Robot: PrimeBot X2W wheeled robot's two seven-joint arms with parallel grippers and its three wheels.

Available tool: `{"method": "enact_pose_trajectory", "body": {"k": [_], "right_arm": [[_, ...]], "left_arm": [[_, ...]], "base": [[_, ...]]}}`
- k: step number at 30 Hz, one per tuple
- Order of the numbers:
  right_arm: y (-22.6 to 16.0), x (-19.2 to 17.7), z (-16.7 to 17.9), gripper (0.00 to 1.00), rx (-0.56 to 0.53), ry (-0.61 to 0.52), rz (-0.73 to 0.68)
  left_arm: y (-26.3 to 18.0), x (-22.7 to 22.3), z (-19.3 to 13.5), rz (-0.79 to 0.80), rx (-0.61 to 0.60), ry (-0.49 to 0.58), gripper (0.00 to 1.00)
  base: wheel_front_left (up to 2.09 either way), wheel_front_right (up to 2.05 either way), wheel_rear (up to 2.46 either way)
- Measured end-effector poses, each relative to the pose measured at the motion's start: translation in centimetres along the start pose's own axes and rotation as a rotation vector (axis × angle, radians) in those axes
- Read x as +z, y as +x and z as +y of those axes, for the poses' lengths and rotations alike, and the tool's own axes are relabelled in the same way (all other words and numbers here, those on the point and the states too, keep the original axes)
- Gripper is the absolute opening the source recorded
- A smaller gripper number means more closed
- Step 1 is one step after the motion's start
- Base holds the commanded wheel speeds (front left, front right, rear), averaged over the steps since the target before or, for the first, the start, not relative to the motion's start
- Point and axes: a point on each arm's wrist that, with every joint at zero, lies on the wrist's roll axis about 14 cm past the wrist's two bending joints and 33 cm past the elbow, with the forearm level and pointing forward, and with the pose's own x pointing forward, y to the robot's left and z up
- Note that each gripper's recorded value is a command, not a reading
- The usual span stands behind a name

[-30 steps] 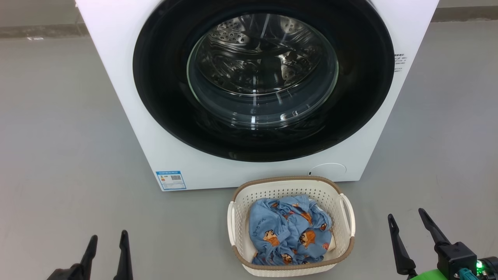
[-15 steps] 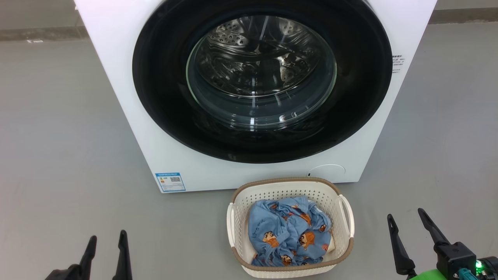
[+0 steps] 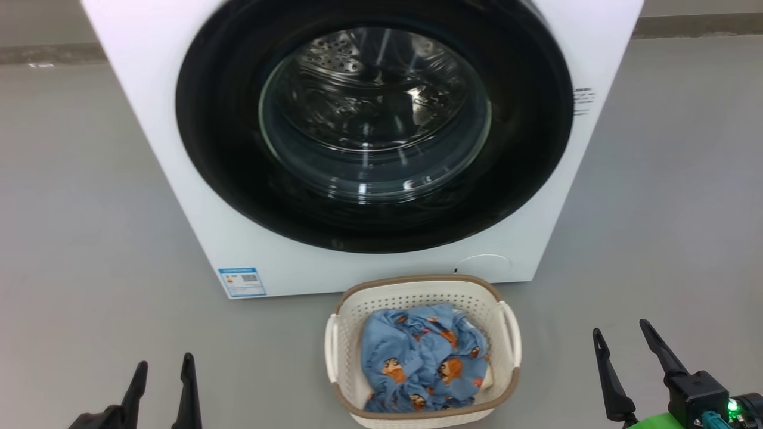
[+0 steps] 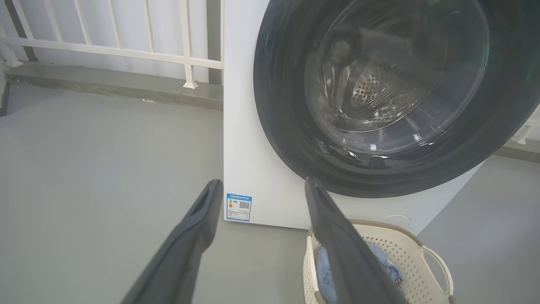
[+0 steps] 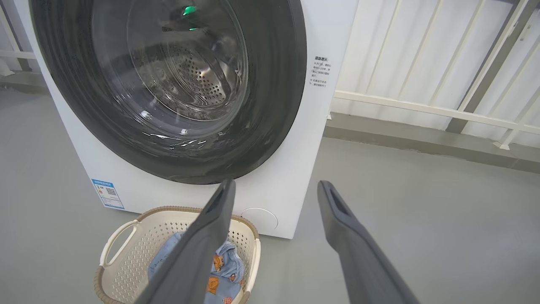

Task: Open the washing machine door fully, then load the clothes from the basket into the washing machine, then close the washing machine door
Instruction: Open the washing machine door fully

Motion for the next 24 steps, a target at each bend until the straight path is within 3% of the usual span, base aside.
{"method": "enact_pose_trajectory", "body": {"k": [13,24], "right_arm": [[0.11,-0.19,0.01,1.00,0.001,0.005,0.005],[0.19,-0.22,0.09,1.00,0.004,0.005,0.006]], "left_arm": [[0.09,0.58,0.56,-0.020,0.019,-0.010,1.00],[0.02,0.55,0.81,-0.020,0.028,-0.015,1.00]], "base": [[1.15,1.15,-2.29],[0.44,0.44,-0.87]]}}
